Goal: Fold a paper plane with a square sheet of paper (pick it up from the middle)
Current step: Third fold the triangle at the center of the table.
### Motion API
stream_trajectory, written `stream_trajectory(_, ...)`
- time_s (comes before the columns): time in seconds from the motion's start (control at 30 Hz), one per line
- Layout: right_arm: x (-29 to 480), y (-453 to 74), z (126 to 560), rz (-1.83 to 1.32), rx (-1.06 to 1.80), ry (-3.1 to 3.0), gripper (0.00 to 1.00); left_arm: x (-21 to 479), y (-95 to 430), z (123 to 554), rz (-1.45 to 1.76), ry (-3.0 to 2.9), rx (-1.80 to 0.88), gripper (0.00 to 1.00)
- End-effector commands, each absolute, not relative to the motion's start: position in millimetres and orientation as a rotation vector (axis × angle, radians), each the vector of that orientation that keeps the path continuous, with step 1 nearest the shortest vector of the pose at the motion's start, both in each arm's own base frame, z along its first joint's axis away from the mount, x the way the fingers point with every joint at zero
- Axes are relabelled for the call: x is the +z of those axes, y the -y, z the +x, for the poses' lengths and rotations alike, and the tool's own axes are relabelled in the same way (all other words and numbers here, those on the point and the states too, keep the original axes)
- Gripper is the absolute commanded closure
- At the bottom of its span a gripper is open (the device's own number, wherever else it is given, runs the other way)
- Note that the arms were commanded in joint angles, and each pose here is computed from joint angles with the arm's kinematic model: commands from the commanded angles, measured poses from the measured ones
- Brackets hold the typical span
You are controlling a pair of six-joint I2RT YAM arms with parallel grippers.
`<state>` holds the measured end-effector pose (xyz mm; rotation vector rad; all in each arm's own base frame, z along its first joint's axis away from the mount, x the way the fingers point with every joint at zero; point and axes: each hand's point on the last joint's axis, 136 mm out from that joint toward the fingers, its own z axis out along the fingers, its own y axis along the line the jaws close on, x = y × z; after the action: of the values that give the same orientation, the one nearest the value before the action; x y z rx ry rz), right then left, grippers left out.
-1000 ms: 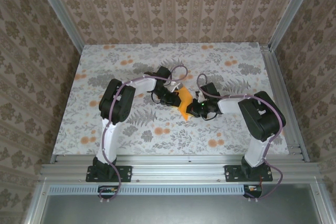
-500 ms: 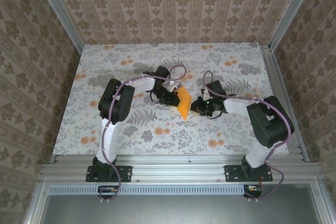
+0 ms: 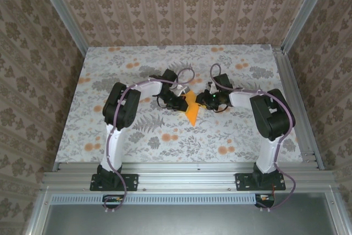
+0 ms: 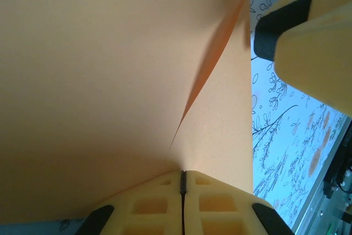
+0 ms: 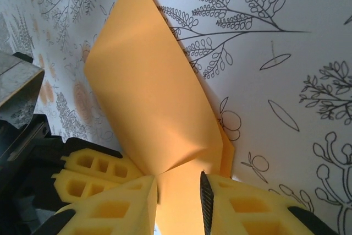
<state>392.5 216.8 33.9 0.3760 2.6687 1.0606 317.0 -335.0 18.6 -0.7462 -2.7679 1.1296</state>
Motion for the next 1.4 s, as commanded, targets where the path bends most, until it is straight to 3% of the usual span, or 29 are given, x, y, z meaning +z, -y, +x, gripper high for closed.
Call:
stream_trajectory(0.0, 26.3, -213.6, 392.0, 0.365, 1.028, -2.72, 0.69, -31.1, 292.6, 307.3, -0.673, 2.813, 0.812, 0.93)
stream_trajectory(0.5, 15.1, -208.5, 381.3, 0.37, 0.961, -2.763, 0.66, -33.0, 291.7, 306.1, -0.671, 2.806, 0.804, 0.93)
stream_trajectory(1.07, 57.1, -221.5, 384.0, 0.303, 1.063, -2.658, 0.68, -32.3, 292.1, 304.7, -0.676, 2.801, 0.806, 0.93)
stream_trajectory(1.37, 53.7, -229.6, 385.7, 0.288, 1.073, -2.661, 0.68, -30.2, 293.3, 305.9, -0.678, 2.804, 0.814, 0.93)
